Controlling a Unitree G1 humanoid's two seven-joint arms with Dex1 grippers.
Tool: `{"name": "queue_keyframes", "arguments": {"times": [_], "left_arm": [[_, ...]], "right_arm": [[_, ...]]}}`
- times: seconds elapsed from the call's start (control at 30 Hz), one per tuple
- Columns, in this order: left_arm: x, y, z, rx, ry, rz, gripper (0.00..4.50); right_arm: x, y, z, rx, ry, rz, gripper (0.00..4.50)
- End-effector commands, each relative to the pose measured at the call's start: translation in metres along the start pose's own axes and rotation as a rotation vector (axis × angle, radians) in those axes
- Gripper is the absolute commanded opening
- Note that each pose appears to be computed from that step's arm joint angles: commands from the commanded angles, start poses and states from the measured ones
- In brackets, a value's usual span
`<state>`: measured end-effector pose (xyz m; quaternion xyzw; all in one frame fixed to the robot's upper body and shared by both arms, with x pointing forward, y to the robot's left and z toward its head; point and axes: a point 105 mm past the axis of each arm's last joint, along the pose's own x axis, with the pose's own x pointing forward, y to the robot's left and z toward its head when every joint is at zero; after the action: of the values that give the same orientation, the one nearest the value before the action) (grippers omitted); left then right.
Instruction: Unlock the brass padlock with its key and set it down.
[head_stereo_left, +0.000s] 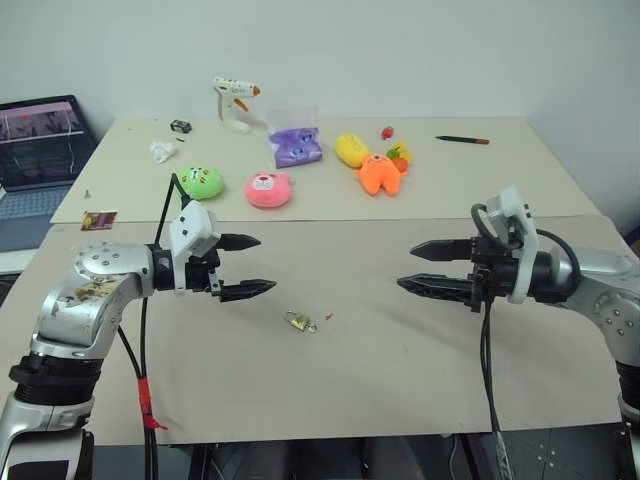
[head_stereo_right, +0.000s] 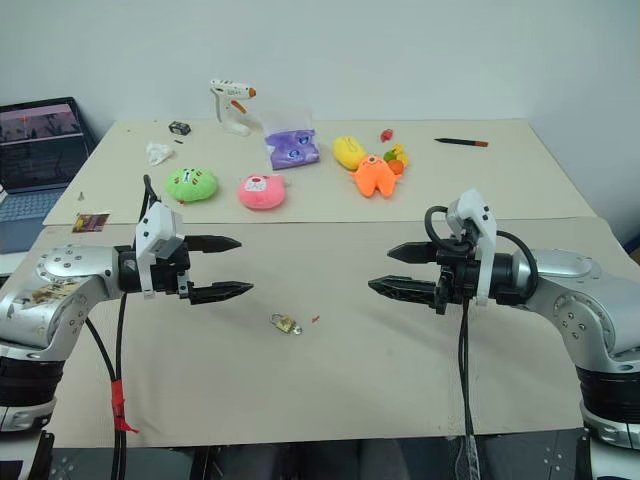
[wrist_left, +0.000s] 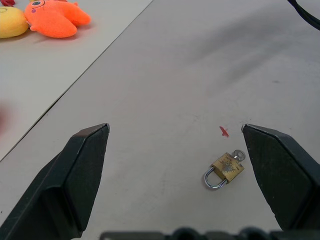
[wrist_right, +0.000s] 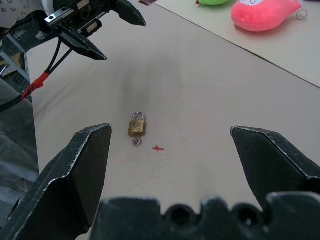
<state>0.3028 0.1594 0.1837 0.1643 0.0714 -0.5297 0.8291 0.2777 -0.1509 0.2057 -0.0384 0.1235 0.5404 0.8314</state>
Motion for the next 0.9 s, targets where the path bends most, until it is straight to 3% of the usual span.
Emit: {"name": "queue_keyframes", "arguments": {"times": [0.03, 0.13, 0.2, 0.3, 0.5, 0.63, 0.9], "left_arm": [[-0.003, 0.008, 0.01, 0.044, -0.022, 0.013, 4.5], [0.009, 0.023, 0.014, 0.07, -0.053, -0.013, 4.5], [0.019, 0.016, 0.008, 0.165, -0.021, -0.114, 4.5], [0.031, 0.004, 0.011, 0.211, -0.099, -0.267, 4.5], [0.056, -0.01, -0.026, 0.36, 0.01, -0.52, 4.5], [0.074, -0.009, -0.044, 0.387, 0.056, -0.585, 4.5], [0.105, -0.017, -0.044, 0.503, 0.078, -0.681, 4.5]], "right_arm": [[-0.005, 0.0, -0.002, -0.071, 0.053, -0.043, 4.47], [-0.007, -0.007, -0.014, -0.072, 0.083, -0.119, 4.47], [-0.008, -0.003, -0.013, -0.074, 0.069, -0.131, 4.47], [-0.012, 0.004, -0.015, -0.08, 0.064, -0.158, 4.47], [-0.027, 0.013, -0.027, -0.056, 0.052, -0.271, 4.47], [-0.034, 0.018, -0.028, -0.052, 0.027, -0.334, 4.47], [-0.044, 0.022, -0.03, -0.05, 0.027, -0.415, 4.47]]}}
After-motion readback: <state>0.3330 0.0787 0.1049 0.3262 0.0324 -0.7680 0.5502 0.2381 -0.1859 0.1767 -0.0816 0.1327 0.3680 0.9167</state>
